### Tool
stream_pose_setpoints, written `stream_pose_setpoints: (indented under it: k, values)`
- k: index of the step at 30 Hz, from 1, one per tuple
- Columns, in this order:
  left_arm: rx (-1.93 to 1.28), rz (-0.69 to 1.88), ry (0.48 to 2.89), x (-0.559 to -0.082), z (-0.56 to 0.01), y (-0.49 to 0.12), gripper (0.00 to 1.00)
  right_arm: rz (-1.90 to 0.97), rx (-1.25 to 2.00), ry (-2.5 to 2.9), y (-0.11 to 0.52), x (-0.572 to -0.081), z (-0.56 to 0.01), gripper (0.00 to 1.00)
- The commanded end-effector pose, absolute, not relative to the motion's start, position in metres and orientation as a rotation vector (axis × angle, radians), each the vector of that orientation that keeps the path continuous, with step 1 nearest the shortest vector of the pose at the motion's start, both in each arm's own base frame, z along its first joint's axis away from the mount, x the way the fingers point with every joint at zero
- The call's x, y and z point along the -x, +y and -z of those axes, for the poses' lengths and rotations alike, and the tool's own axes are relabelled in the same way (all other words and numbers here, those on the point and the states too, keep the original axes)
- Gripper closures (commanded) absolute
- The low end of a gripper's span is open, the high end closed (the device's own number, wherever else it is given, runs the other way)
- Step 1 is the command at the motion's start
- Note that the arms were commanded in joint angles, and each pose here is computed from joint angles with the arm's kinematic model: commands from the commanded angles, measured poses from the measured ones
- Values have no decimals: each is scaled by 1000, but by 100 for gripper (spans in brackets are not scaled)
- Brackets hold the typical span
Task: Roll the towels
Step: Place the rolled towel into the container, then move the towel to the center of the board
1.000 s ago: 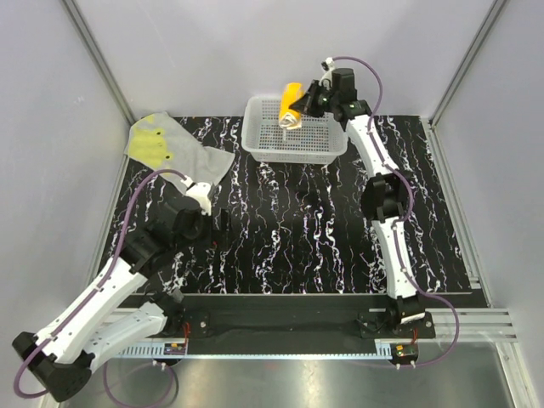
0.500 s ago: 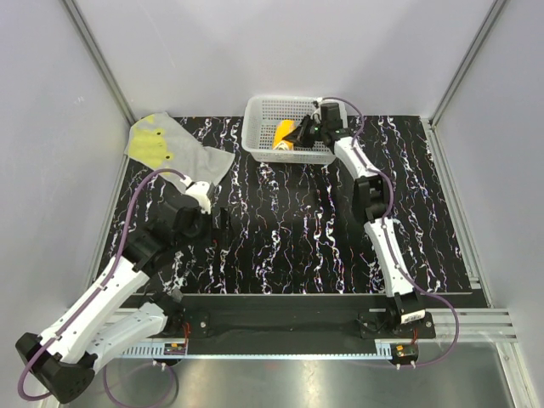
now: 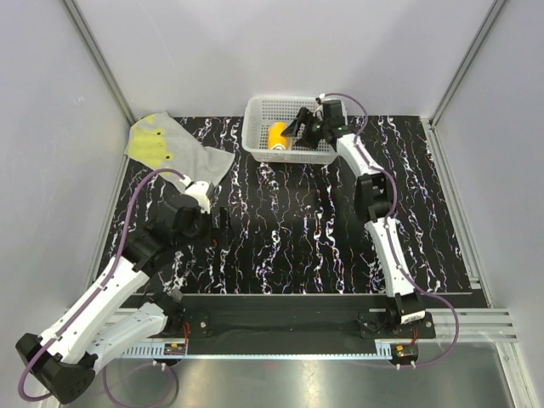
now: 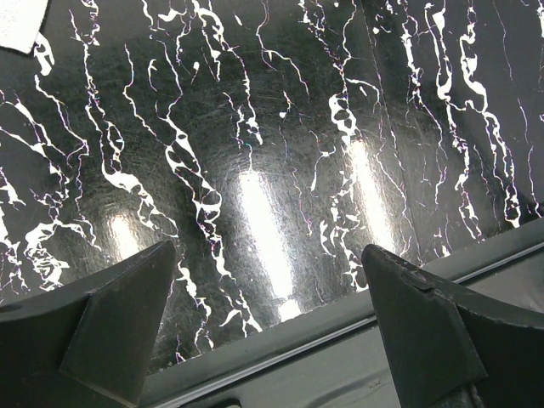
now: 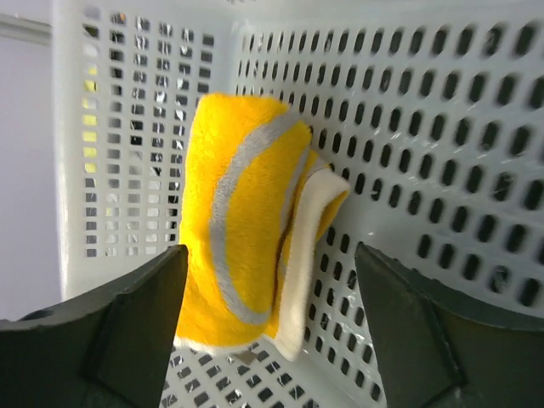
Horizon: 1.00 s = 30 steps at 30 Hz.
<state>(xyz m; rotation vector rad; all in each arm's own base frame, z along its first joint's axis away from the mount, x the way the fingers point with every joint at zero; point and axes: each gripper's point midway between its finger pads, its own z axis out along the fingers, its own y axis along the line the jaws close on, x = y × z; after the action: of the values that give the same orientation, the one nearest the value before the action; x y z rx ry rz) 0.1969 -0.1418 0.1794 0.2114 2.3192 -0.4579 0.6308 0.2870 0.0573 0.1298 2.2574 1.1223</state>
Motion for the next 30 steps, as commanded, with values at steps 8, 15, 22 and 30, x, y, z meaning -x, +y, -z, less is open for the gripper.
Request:
stream_pose_setpoints:
  k: [8,15,22,30]
  values:
    - [-194,420,2294,-206,-180,-138,1,-1079,-84,2041,239,-647,-190,0]
    - [71,224,2345,-236,-173,-115,1,-1143,-8,1927,237,-613,-285,0]
    - [572,420,2283,-308,-136,-85,1,-1079,-62,1798,203,-490,-373,0]
    - [849,485,2237,-358,-83,-47,7,-1030,-143,1824,173,-382,-364,1]
